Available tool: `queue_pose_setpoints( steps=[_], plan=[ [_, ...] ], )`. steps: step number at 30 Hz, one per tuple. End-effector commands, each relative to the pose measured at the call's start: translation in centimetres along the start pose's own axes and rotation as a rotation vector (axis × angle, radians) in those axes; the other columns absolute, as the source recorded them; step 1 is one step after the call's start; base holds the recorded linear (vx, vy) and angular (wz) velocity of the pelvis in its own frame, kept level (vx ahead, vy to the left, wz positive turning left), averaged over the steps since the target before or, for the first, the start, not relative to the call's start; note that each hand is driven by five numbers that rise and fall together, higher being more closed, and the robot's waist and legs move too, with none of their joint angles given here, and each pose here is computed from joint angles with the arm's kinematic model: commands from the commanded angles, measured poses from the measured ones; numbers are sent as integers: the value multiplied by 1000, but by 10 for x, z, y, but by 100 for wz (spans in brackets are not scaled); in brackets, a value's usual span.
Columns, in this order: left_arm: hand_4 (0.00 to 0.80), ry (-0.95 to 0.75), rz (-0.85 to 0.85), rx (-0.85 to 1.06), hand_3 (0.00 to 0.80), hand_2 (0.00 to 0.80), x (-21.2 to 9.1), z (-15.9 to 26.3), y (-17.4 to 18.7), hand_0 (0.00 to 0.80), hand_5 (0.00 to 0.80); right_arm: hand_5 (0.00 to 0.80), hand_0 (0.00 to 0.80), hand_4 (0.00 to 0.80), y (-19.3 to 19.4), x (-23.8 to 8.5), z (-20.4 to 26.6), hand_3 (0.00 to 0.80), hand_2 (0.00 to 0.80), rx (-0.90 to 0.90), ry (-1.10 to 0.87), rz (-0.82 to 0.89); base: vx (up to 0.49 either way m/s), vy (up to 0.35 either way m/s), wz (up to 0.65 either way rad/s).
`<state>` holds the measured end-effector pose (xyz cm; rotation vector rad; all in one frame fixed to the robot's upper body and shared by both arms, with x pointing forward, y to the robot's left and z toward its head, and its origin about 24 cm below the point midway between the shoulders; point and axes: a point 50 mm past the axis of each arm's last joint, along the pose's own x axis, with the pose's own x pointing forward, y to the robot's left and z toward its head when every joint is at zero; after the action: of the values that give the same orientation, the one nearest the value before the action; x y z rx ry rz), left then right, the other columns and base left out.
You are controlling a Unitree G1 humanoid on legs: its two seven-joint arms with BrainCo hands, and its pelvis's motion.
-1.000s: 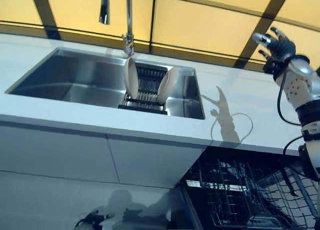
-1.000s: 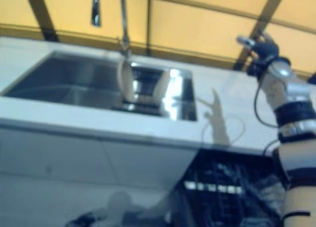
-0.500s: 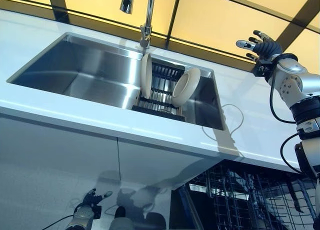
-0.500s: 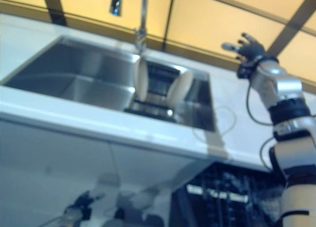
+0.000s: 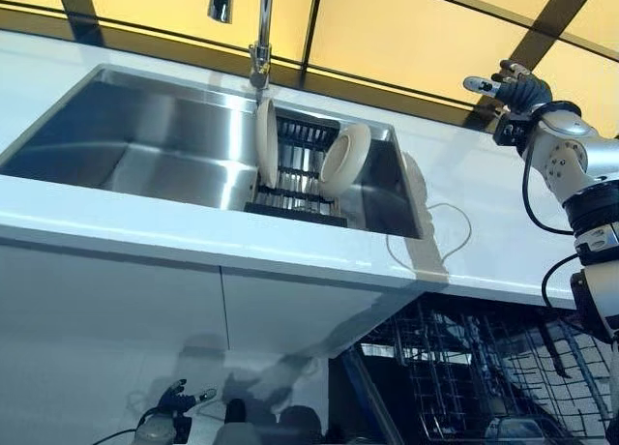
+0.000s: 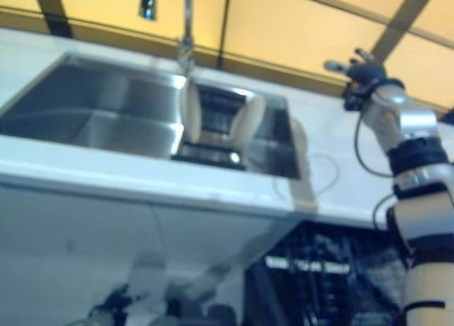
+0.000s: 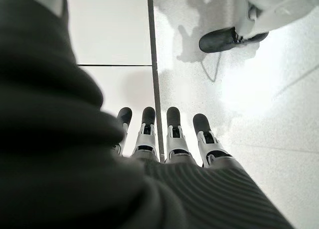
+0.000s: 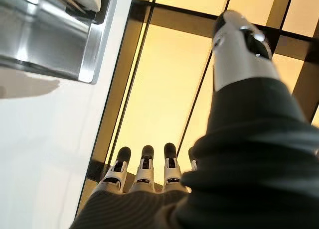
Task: Take plates into dishwasher
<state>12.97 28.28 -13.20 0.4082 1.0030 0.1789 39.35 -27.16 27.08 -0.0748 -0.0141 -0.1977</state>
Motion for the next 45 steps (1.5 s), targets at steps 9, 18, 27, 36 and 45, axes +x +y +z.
queue_pose_setpoints(
  steps=[9, 18, 27, 36, 45],
  plan=[
    [0, -45, -93, 13, 0, 0, 0, 9, -20, 0, 0, 0, 0, 0, -12, -8, 67, 0, 0, -46, -230, -127, 25, -45, 10],
    [0, -91, -109, -22, 0, 0, 0, 18, -27, 0, 0, 0, 0, 0, 0, -9, 83, 0, 0, 12, -264, -98, -28, 8, 1],
    [0, -101, -113, -14, 0, 0, 0, 20, -27, 0, 0, 0, 0, 0, 18, -7, 79, 0, 0, 27, -234, -31, 9, 3, 4],
    [0, -102, -99, -30, 0, 0, 1, 22, -27, 0, 0, 0, 0, 0, 47, -5, 76, 0, 0, 75, -211, 77, 0, 0, 0],
    [0, -93, -101, -30, 0, 0, 1, 21, -30, 0, 0, 0, 0, 0, 65, -2, 59, 0, 0, 65, -151, 135, 26, 15, 4]
  ],
)
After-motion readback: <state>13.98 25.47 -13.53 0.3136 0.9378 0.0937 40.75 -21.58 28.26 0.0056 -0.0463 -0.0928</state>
